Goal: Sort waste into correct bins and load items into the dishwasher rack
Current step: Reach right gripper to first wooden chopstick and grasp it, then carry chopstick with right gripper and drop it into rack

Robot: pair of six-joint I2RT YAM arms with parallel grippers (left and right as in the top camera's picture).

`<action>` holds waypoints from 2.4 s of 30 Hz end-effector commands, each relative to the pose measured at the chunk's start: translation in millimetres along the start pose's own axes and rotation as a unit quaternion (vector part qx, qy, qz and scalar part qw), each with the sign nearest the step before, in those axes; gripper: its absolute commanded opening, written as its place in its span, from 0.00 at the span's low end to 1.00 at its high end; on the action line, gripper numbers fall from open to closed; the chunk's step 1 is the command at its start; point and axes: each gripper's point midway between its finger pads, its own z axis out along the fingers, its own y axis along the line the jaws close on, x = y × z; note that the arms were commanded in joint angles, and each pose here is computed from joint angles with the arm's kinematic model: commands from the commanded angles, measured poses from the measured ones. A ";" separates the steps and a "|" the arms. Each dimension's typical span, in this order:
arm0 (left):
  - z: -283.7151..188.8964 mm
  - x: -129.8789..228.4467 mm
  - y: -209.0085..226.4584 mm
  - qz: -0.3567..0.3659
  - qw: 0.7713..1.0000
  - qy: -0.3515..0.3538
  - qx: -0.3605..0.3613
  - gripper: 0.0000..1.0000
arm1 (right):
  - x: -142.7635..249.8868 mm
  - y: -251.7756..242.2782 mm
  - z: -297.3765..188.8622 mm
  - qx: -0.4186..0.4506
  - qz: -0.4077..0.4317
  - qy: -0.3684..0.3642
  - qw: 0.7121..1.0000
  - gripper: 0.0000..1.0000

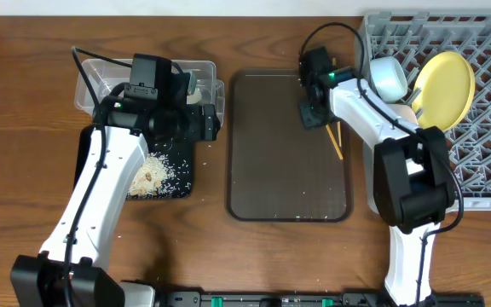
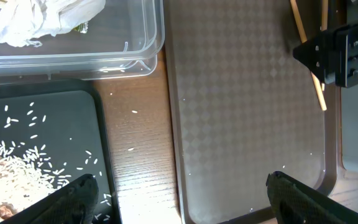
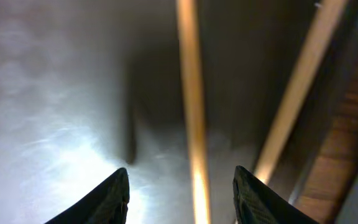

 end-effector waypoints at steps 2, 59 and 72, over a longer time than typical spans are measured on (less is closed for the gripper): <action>-0.3 -2.9 -0.5 0.004 1.000 -0.003 -0.003 0.89 | 10.6 -9.9 12.5 0.013 -0.002 0.021 1.000 0.51; -0.3 -2.9 -0.5 0.004 1.000 -0.003 -0.003 0.90 | 112.4 -230.9 -133.3 0.128 0.103 0.053 0.985 0.02; -0.3 -2.9 -0.5 0.004 1.000 -0.003 -0.003 0.89 | 35.6 -164.4 -146.8 -0.097 0.140 -0.076 0.982 0.54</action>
